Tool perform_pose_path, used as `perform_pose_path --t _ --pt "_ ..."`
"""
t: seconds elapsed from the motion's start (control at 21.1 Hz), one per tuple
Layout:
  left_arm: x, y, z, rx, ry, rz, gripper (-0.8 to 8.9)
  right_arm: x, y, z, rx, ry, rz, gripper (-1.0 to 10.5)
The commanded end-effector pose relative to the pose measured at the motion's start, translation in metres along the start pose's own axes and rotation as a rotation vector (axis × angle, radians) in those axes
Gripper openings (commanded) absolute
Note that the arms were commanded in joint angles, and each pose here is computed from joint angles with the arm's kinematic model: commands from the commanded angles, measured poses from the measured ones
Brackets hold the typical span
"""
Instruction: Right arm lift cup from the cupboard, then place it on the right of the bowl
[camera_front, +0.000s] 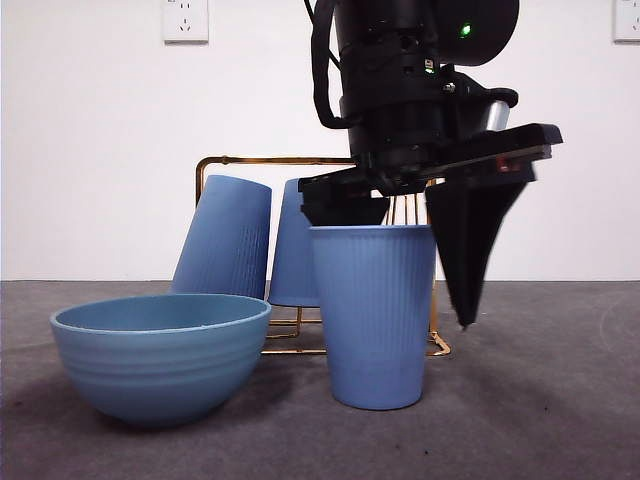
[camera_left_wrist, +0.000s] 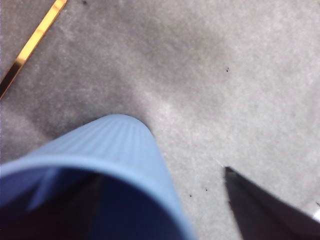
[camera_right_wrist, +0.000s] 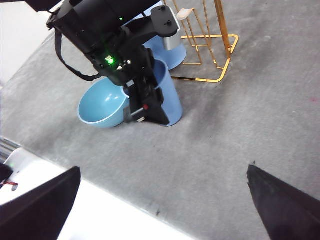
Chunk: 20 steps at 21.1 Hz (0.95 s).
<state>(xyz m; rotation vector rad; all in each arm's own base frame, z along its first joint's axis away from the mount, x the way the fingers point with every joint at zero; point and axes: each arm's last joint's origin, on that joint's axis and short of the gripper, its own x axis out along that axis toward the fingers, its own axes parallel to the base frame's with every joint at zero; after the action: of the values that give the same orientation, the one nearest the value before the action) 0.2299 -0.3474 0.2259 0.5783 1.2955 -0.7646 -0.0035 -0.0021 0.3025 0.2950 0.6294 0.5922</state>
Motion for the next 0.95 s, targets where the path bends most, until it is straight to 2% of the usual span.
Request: perform_pose_path --t 0.05,0.19,0.47,0.71,0.85,0.95 --pt "-0.014 -0.008 0.003 0.023 -0.049 -0.007 4.5 -0.003 0.001 0.002 -0.008 -0.013 0.008 6.5" --pt "-0.048 -0.01 -0.003 0.02 -0.135 -0.019 5.06 -0.003 0.001 0.002 -0.008 -0.012 0.009 6.5" --pt "-0.134 -0.008 -0.047 0.023 -0.227 -0.032 5.06 -0.003 0.001 0.002 -0.013 -0.015 0.011 6.5" --pt "-0.179 -0.001 -0.101 -0.025 -0.282 -0.043 5.04 -0.003 0.002 0.004 -0.046 -0.032 0.018 6.5" --pt "-0.184 0.007 -0.145 -0.073 -0.33 0.048 5.04 -0.003 0.002 0.004 -0.047 -0.032 0.018 6.5" --pt "-0.186 0.014 -0.178 -0.128 -0.408 0.082 5.04 -0.003 0.002 0.004 -0.047 -0.032 0.018 6.5"
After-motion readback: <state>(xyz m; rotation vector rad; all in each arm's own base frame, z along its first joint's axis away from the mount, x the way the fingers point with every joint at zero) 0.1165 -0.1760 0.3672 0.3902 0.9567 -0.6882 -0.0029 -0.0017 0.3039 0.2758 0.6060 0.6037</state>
